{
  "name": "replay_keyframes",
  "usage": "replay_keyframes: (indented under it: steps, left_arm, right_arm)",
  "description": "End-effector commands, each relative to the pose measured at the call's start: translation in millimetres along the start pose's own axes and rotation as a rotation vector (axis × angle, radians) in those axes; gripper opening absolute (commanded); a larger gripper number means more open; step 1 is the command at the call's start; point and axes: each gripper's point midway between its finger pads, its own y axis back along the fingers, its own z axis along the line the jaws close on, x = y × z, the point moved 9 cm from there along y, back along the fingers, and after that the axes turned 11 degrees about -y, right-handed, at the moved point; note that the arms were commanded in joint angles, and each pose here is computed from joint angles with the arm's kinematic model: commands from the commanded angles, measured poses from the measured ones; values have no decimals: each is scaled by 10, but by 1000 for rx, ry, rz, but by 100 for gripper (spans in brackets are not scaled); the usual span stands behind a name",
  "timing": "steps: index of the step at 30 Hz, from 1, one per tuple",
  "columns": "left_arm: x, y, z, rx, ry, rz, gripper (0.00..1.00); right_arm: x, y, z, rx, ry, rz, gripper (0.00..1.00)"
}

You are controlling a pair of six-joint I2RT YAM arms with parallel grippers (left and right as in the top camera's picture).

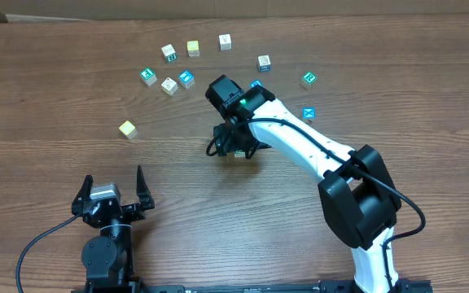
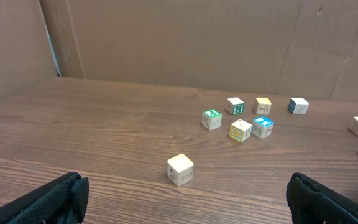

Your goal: Form a tower

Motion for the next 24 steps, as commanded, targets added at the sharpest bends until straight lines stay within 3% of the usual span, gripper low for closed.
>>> replay_keyframes:
  steps: [1,20,24]
  left_arm:
    - [-2,5,-13,9,-18,-10,99]
    - [-1,4,-13,9,-18,-9,100]
    - [-2,5,-13,9,-18,-10,99]
  right_arm:
    - [-3,104,-1,-4,-19,-32,76]
    - [15,27,-48,32,-48,-42,69]
    - [13,9,-46,28,-49,-47,57]
